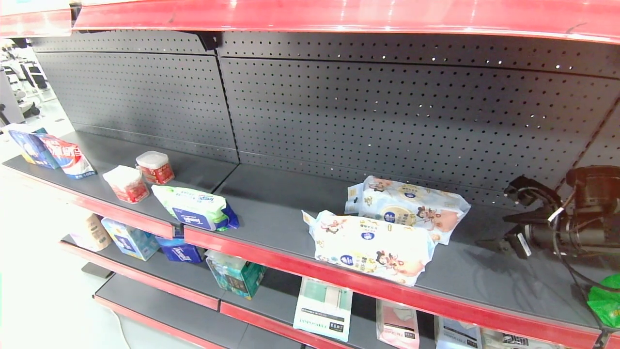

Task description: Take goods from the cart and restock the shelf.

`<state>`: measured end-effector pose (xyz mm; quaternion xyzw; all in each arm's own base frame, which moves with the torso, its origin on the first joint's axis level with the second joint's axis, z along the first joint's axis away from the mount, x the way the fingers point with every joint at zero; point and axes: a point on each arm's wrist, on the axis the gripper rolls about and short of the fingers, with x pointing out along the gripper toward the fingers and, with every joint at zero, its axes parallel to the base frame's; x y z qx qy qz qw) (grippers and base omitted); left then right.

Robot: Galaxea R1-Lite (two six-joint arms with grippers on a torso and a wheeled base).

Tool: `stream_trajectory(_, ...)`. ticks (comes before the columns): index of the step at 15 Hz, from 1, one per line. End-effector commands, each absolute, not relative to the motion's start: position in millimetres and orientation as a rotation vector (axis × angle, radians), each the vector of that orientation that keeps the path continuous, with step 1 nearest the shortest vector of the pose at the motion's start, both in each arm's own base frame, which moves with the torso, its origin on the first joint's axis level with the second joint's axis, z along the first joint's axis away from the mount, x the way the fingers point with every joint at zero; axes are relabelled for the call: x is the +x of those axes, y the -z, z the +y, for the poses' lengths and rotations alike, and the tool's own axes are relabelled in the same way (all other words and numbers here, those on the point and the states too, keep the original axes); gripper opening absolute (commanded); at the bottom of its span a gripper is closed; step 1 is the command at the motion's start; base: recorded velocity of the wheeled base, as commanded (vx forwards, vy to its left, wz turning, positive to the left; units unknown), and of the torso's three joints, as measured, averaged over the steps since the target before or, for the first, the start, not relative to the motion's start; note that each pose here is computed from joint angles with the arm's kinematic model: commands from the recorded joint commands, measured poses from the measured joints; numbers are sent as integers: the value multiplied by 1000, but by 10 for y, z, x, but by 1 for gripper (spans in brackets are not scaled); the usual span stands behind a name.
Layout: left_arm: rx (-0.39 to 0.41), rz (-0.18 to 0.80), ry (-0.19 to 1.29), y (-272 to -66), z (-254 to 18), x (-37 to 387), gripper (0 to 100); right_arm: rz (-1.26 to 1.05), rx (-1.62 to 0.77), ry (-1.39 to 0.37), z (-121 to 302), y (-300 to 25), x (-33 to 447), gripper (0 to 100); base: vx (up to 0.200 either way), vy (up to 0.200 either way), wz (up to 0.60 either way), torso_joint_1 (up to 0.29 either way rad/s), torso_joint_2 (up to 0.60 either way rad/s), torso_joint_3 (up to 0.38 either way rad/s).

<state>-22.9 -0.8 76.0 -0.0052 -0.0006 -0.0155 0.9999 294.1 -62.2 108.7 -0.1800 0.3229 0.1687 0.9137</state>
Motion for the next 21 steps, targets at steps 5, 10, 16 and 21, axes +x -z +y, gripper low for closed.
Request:
stream_trajectory(5,-11,-1,31,-759,-8,-229,100,592,-138,7,-422,-1164,3248,100,0,0,0,0,0,0)
stream_trajectory(10,-11,-1,31,-759,-8,-229,100,571,-137,-29,-250,-1205,3289,100,0,0,0,0,0,0)
stream_trajectory(16,-11,-1,31,-759,-8,-229,100,564,-135,-46,-180,-1226,3293,100,0,0,0,0,0,0)
stream_trajectory(21,-11,-1,31,-759,-8,-229,100,542,-141,-69,-100,-1267,3355,100,0,0,0,0,0,0)
